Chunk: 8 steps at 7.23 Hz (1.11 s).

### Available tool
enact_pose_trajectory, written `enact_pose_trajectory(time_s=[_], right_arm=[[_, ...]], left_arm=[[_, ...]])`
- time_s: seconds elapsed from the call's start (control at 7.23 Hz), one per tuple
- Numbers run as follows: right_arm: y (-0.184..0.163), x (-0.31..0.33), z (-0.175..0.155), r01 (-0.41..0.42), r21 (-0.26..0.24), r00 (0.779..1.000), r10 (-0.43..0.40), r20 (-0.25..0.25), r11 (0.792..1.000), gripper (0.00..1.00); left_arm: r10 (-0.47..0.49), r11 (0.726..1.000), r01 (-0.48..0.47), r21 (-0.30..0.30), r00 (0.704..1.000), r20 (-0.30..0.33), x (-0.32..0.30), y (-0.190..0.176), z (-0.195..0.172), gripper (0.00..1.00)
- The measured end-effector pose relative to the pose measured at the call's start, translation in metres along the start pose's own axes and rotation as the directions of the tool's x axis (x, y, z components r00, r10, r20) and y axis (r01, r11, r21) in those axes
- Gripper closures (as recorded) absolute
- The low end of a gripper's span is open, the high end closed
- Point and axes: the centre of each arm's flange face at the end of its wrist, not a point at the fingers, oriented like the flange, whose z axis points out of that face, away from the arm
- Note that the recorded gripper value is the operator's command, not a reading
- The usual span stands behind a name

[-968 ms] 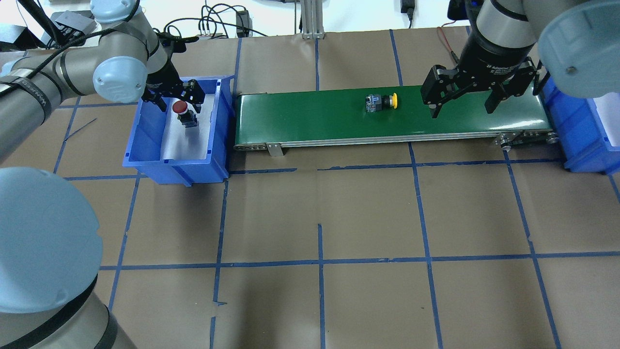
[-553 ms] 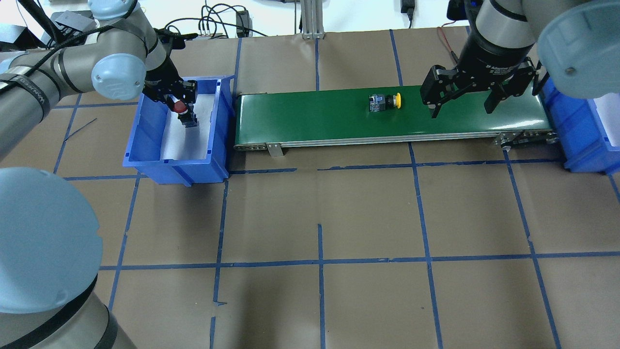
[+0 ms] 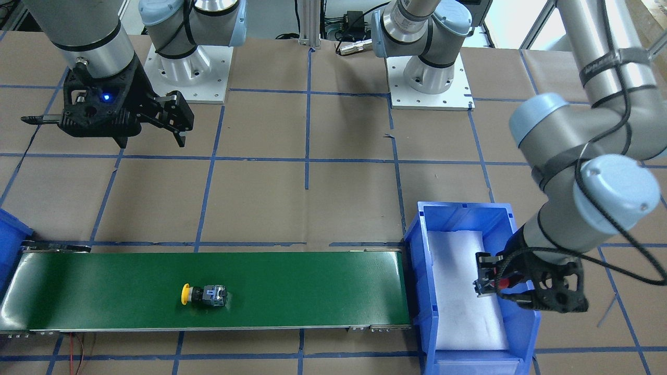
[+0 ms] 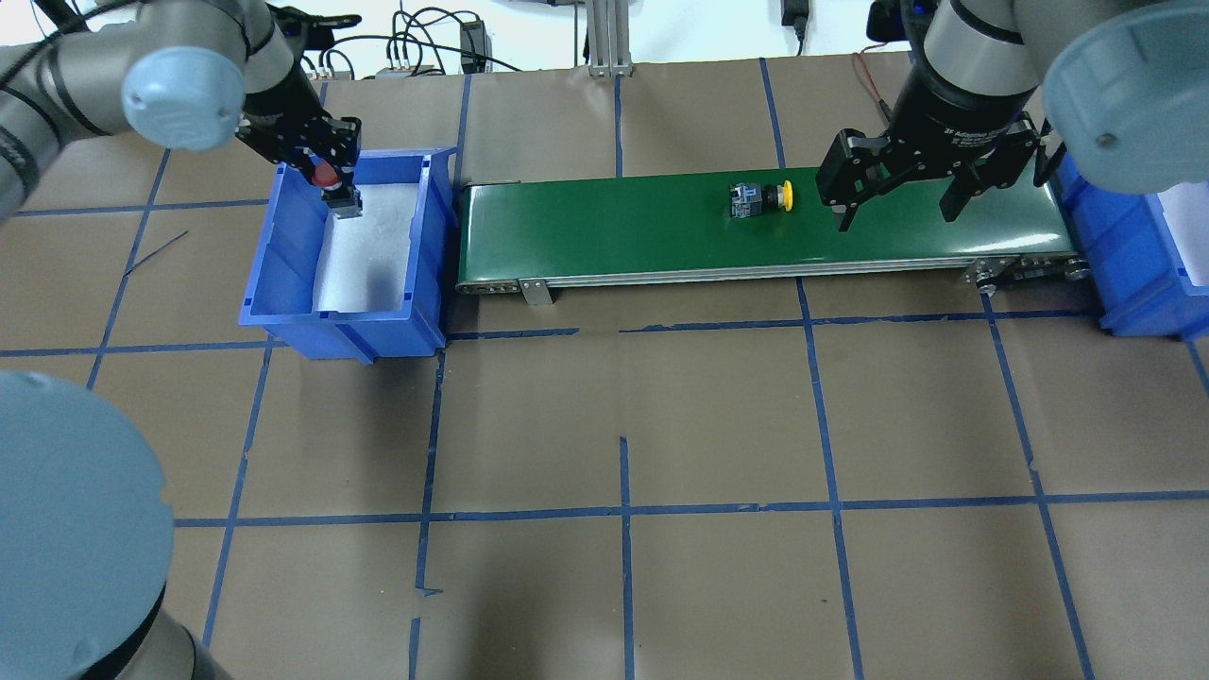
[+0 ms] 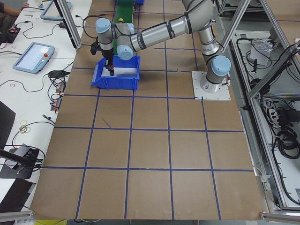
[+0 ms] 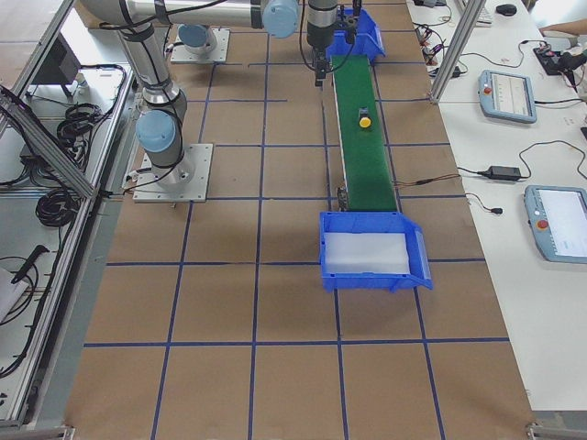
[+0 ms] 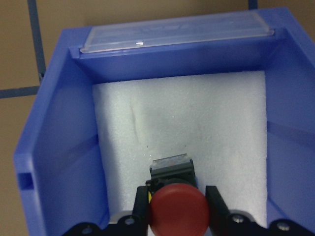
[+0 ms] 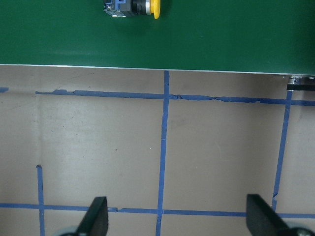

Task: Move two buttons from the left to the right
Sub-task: 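Carry the red button onto the green belt and lower it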

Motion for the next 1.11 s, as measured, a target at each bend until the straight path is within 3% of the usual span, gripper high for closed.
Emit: enact_pose_trajectory(time_s=[0.28,0.41,0.69,1.11], right_arm=[[0.000,0.001,0.000,0.001,0.001,1.000,-0.001,-0.004,1.000,0.00],[0.000,0.001,-0.001,0.001,0.001,1.000,-0.001,-0.007,1.000,0.00],[0.001,0.003,-0.001,0.000,0.001,1.000,0.000,-0.009,1.000,0.00],[0.001,0.004,-0.002,0.012,-0.002,1.000,-0.012,-0.013,1.000,0.00]], left_arm=[[-0.075,0.997,0.075,-0.027,0.997,-0.001,0.022,0.033,-0.093,0.98],[-0.119,0.993,0.119,-0.026,0.993,-0.017,0.060,0.036,-0.104,0.98],[-0.154,0.988,0.154,-0.004,0.987,-0.047,0.136,0.010,-0.061,0.98],[-0.162,0.987,0.162,-0.008,0.985,-0.062,0.180,-0.011,0.021,0.98]])
